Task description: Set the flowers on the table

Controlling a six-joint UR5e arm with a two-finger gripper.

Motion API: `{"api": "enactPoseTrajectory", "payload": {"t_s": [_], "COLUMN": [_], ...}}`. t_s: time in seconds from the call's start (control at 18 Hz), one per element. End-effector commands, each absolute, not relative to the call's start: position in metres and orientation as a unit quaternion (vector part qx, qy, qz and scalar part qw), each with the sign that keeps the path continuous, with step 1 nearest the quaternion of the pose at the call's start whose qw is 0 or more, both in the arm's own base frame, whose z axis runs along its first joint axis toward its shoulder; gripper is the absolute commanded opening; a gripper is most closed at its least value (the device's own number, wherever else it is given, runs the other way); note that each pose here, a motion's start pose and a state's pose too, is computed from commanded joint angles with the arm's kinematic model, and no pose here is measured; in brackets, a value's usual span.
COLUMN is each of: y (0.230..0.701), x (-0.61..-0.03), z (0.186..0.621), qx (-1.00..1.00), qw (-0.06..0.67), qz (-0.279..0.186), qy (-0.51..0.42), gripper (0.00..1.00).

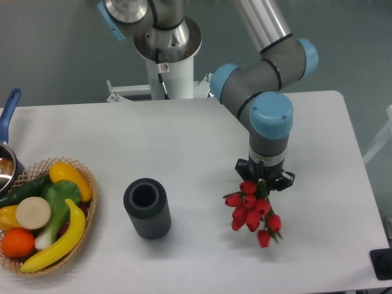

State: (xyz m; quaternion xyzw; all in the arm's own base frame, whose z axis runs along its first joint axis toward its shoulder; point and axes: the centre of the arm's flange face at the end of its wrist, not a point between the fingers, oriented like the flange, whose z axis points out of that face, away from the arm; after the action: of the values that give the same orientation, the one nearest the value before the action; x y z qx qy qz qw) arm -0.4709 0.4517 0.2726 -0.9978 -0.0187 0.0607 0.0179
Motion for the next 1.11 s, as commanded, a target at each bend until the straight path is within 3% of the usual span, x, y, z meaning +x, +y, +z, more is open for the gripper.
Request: {"api": "enactPoseTrajectory", "payload": {"t_s": [0.33, 0.61, 0.89, 1.11], "y": [0.459, 0.458, 0.452, 0.447], "x": [-0.483, -0.482, -0.473, -0.475], "z": [0.273, 0.279, 0.271, 0.278], "qx": [-0.993, -0.992, -0.993, -0.989], "qw": [0.051, 0.056, 0.049, 0.062], "qz": [0.109, 0.111, 0.103, 0.122], "qy": [-0.017, -0.017, -0.035, -0.063], "gripper": [0.9, 1.0, 1.0, 1.0]}}
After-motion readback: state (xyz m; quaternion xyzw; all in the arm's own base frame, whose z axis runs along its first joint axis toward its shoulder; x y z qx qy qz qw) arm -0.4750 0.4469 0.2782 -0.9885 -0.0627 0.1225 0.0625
